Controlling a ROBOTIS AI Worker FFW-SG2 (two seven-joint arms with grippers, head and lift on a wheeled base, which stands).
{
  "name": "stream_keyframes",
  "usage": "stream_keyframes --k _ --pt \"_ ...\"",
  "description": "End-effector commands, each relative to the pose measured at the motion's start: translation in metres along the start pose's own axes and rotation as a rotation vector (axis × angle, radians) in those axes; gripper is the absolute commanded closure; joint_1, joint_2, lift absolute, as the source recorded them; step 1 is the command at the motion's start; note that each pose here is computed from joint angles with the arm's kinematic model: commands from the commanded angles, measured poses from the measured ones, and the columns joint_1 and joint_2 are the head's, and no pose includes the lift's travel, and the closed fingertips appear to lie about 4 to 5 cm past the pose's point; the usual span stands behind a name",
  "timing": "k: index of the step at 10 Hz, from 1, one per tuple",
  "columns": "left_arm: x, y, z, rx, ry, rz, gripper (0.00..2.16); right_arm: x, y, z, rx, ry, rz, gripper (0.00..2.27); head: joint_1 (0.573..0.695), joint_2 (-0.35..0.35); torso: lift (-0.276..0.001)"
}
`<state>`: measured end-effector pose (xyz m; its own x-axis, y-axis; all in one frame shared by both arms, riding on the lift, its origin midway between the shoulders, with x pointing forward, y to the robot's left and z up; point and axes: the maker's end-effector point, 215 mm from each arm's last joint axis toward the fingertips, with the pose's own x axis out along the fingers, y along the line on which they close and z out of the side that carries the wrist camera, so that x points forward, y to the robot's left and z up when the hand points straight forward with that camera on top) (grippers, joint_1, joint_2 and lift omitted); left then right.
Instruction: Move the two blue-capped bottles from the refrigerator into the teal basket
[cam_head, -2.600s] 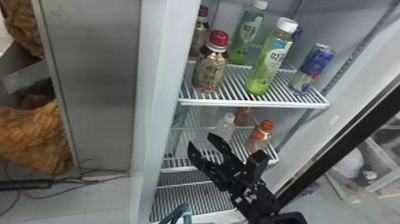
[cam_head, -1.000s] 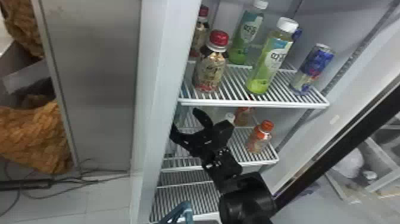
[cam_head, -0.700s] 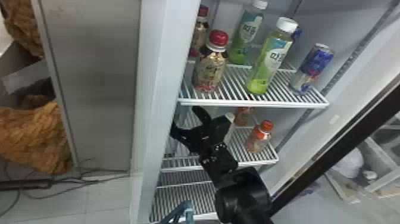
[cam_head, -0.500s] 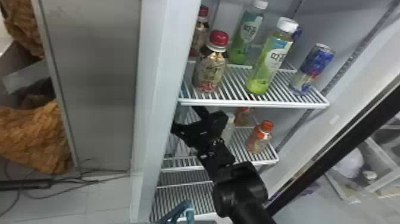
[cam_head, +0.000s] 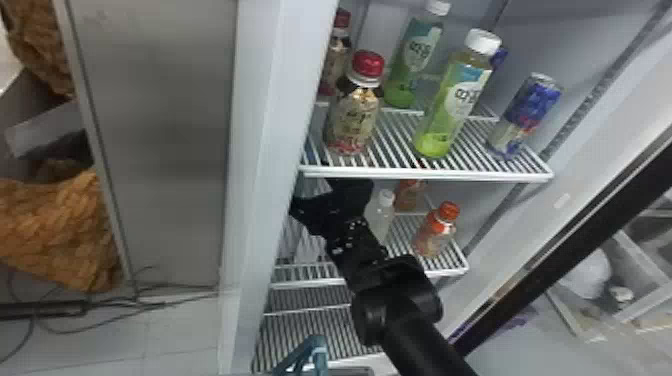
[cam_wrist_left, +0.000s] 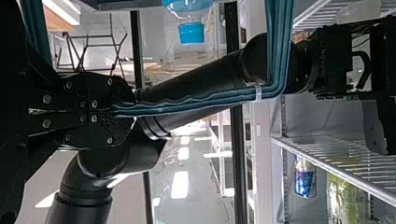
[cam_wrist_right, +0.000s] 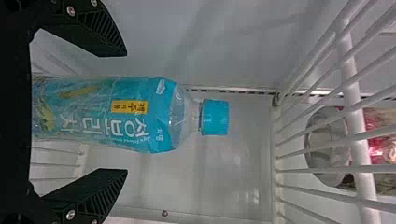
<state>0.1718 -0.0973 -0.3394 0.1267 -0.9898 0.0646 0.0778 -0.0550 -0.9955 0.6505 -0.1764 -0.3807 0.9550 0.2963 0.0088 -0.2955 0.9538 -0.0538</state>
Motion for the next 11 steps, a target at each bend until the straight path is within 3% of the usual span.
stream_keyframes --k 1,3,5,11 --pt "0.000 0.000 -0.001 -0.002 0.002 -0.002 1.16 0.002 -0.004 -0.004 -0.002 0.016 -0.006 0.13 0.695 -0.350 -0.160" --pt "0.000 -0.001 0.000 -0.004 -0.004 -0.005 1.16 0.007 -0.004 0.000 -0.005 0.016 -0.007 0.25 0.695 -0.350 -0.160" --pt "0.000 0.000 0.000 -0.004 -0.002 -0.004 1.16 0.007 -0.006 0.000 0.004 0.016 -0.011 0.57 0.695 -0.350 -0.160" --pt "-0.001 0.000 0.000 -0.008 -0.007 -0.004 1.16 0.001 -0.005 0.013 0.007 -0.024 -0.009 0.63 0.695 -0.350 -0.160"
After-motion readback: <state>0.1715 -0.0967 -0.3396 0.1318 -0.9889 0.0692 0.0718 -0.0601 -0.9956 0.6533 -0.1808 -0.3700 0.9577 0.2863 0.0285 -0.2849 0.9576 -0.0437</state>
